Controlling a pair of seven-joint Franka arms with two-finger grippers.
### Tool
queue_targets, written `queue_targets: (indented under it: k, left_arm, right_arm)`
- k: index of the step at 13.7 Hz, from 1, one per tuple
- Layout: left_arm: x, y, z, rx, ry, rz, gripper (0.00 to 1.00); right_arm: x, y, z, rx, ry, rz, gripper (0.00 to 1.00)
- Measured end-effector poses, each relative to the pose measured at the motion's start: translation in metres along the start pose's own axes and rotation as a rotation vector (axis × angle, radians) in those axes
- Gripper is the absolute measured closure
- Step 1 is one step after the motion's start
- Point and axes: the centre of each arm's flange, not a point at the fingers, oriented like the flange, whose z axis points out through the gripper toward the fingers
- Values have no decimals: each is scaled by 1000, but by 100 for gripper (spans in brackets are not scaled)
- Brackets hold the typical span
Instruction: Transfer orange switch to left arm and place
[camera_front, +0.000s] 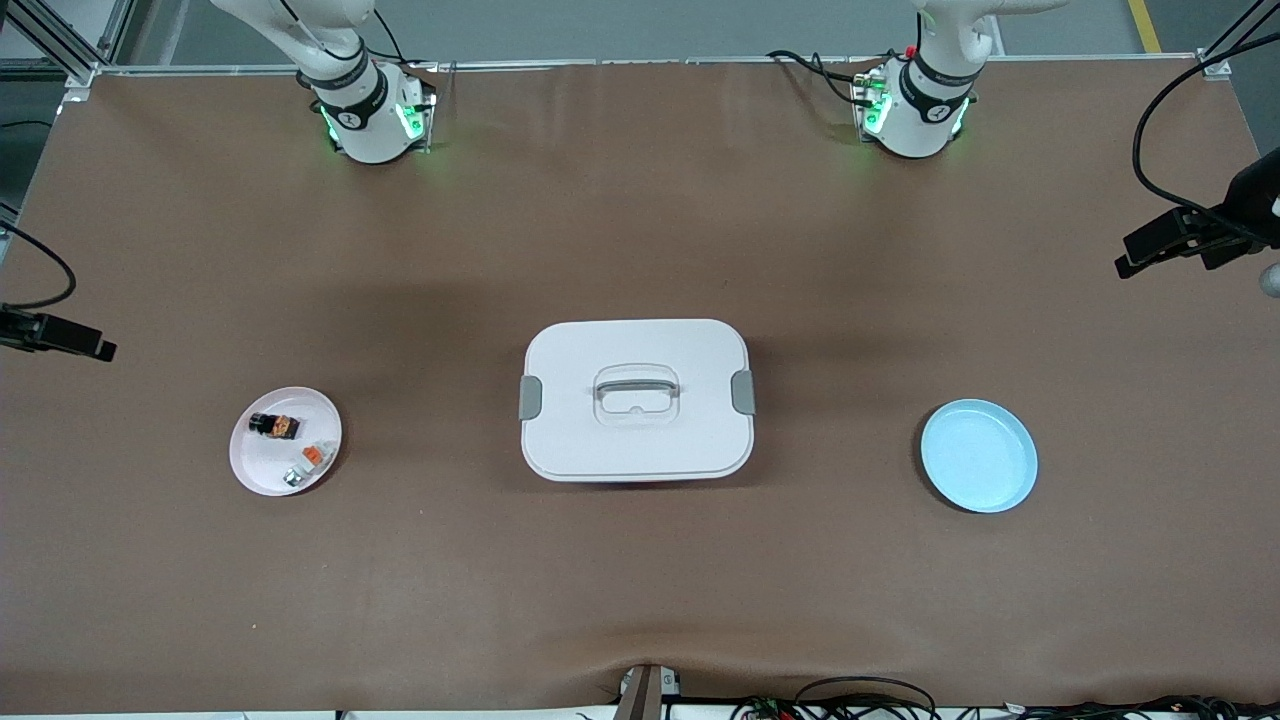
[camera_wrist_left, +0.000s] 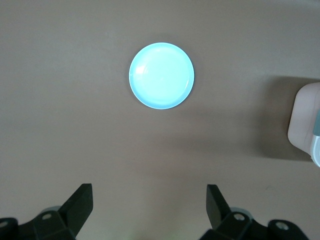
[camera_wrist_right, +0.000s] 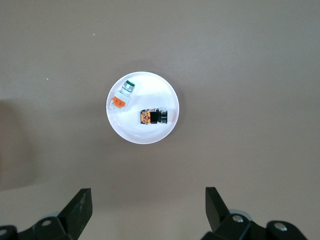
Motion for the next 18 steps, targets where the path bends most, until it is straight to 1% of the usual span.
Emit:
queue_targets:
  k: [3,5,7,9,11,13,15,16,18]
  left_arm:
    - [0,0,1,0,-3,0,0]
    - [0,0,3,1,-9,0,0]
    - [3,3,11,3,-29,4,0]
    - [7,10,24,3,-56,15,0]
    - [9,20,35,-18,-78,28,0]
    - [9,30,41,-78,-97,34,0]
    - [8,41,42,-143,-107,40,0]
    - [7,48,41,-180,-111,45,0]
    - [6,60,38,-277,-112,48,0]
  right_arm:
    - [18,11,49,15,12,22,0]
    - [21,12,74,15,24,26,0]
    - [22,12,99,14,39,29,0]
    - [22,9,130,13,30,26,0]
    - [25,2,155,12,14,14,0]
    - [30,-2,176,10,11,9,0]
    - [33,-1,194,7,21,11,0]
    - [32,0,202,6,29,13,0]
    - [31,1,219,4,38,15,0]
